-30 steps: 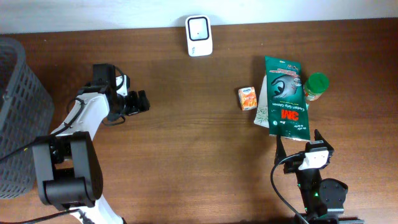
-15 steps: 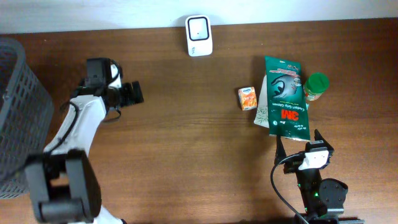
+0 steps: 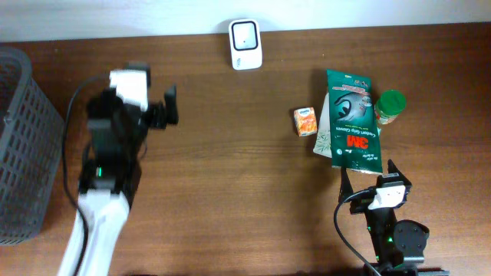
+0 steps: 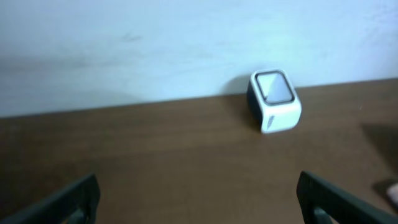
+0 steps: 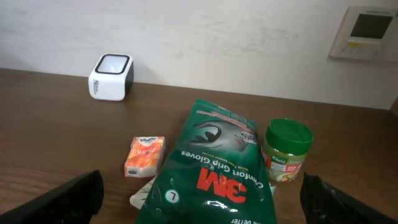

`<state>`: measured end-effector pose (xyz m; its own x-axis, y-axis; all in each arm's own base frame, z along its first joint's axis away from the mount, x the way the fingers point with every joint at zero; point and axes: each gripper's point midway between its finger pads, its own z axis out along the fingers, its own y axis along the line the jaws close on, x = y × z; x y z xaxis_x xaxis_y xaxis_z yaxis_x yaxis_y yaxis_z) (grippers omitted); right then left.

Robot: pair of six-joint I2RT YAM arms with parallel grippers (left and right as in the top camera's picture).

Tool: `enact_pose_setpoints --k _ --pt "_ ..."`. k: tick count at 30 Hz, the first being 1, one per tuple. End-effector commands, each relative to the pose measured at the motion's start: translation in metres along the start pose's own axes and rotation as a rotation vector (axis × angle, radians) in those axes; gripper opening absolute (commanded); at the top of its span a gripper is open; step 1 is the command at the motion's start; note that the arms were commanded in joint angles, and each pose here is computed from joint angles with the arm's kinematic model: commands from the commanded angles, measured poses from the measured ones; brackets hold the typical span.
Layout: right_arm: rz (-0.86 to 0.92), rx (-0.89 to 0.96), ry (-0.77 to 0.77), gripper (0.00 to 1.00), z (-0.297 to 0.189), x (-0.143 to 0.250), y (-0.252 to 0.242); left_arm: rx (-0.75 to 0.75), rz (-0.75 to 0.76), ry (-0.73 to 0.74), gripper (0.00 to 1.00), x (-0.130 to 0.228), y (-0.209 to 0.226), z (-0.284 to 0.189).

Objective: Scan the item barcode

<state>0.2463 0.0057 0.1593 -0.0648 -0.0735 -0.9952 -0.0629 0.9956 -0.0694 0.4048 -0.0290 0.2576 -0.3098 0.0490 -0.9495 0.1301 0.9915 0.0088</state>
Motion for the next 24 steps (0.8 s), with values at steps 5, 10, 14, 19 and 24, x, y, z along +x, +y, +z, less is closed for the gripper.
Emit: enact_pose_setpoints --k 5,10,14,19,24 --pt "0.013 -0.011 0.004 0.98 0.000 0.002 0.002 -0.093 0.015 -0.164 0.99 0.042 0.022 -0.079" --pt "0.013 -0.011 0.004 0.98 0.000 0.002 0.002 -0.118 0.024 -0.250 0.99 0.066 0.020 -0.109" --pt "0.013 -0.011 0.004 0.98 0.000 0.002 0.002 -0.121 0.031 -0.295 0.99 0.083 0.017 -0.120" --pt "0.013 -0.011 0.004 0.98 0.000 0.002 0.002 -0.124 0.037 -0.329 0.99 0.102 0.014 -0.124" --pt "0.013 -0.011 0.004 0.98 0.000 0.002 0.002 -0.125 0.036 -0.327 0.99 0.122 0.013 -0.123"
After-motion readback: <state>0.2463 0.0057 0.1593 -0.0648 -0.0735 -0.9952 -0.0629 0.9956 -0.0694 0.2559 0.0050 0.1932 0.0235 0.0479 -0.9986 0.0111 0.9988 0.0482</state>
